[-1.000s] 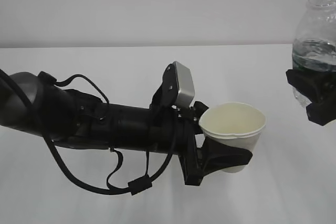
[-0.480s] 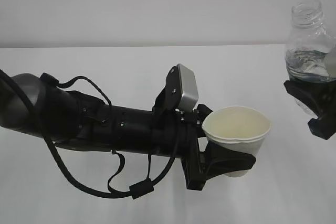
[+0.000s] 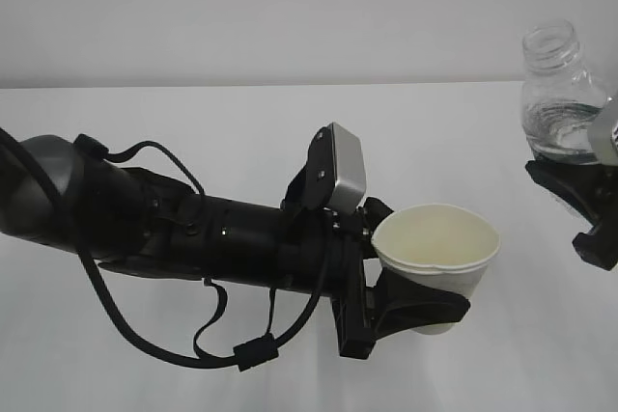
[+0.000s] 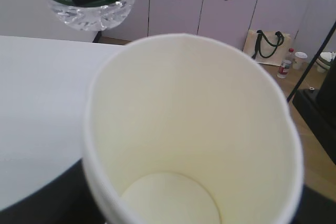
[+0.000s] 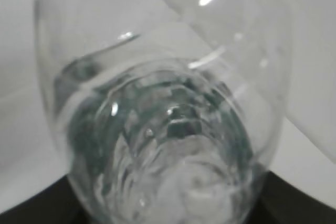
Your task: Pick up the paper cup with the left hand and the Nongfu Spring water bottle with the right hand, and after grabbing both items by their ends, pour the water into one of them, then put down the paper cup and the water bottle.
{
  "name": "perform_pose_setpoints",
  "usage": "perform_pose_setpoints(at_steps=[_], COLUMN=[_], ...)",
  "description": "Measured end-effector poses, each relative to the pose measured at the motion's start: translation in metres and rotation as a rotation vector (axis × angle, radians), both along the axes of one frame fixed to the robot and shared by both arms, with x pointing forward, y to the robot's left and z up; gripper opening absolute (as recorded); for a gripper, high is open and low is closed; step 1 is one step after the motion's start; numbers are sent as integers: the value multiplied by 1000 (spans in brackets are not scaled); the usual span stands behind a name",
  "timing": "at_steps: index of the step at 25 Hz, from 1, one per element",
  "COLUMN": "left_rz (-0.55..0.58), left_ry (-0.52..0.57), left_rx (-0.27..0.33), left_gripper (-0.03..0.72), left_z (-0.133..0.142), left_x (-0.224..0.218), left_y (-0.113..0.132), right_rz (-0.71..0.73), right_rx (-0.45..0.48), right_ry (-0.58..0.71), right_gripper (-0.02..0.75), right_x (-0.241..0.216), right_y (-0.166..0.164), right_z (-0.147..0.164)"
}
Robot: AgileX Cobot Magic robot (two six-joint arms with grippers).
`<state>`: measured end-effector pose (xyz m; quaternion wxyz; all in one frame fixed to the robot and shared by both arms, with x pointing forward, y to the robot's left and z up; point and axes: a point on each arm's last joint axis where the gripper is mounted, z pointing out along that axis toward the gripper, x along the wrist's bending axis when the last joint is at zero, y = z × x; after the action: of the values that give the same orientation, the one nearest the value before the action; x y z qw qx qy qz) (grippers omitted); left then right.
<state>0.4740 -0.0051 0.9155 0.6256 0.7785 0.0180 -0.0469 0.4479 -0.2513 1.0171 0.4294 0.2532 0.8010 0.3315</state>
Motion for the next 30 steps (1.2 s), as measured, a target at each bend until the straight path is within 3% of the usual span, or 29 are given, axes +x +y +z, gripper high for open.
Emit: perform_pose_setpoints(at_steps=[30], left_rz=[-4], left_ry=[1], left_rx=[-7], left_gripper=[476], left_z=[1], left_x=[0], left_y=[0], right_rz=[75], right_rx=[-150], right_ry=[-29], right_gripper=[418], right_x=[-1], right_y=[0], right_z=[-2])
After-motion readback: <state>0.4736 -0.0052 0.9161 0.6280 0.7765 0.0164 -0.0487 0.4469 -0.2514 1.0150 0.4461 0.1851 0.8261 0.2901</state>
